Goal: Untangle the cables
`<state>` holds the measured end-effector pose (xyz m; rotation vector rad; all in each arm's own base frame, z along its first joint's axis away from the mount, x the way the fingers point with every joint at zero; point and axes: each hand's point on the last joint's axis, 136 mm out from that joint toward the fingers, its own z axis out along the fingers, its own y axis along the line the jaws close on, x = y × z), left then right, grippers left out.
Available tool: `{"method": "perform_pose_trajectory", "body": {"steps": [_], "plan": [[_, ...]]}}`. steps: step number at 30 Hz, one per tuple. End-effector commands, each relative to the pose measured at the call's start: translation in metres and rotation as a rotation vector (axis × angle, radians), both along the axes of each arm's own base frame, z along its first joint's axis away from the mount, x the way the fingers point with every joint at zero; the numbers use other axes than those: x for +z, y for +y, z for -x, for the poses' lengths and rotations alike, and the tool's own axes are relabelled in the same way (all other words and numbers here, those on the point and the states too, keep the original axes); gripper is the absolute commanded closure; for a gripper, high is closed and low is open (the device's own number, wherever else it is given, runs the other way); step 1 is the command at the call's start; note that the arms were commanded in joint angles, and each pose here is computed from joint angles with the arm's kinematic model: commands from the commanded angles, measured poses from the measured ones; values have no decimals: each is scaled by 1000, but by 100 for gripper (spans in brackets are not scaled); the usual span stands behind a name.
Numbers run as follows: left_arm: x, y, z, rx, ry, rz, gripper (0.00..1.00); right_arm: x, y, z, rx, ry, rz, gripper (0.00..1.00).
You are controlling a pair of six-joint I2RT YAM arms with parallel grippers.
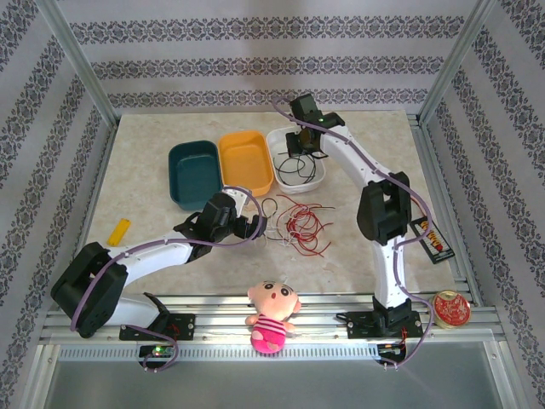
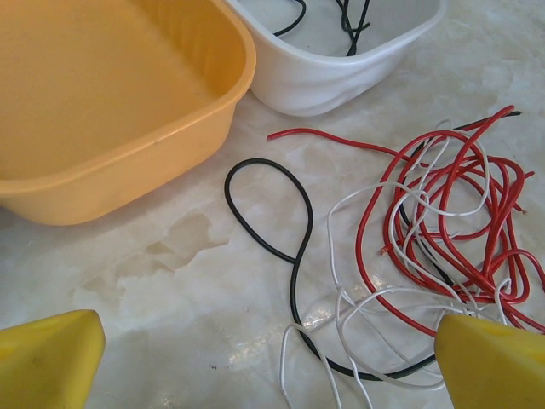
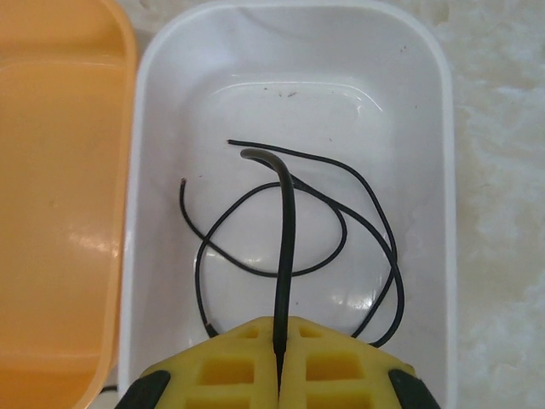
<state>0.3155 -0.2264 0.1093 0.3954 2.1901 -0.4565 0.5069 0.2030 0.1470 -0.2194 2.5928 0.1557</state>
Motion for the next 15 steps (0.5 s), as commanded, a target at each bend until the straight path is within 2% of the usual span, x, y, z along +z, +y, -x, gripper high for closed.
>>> {"method": "perform_pose_trajectory", "body": {"steps": [1,10,13,15], "plan": [[2,0,5,10,12,7,1,-13,-5,-8,-55,52,-56,100],[6,8,3,61,-2,19,1,-41,-5,-11,-69,100,-57,99],[6,10,2,74,-1,24,1,-38,-5,-10,-68,98,-61,83],[7,11,2,82,-3,26,1,-32,-5,-10,-65,87,-62,75]]}}
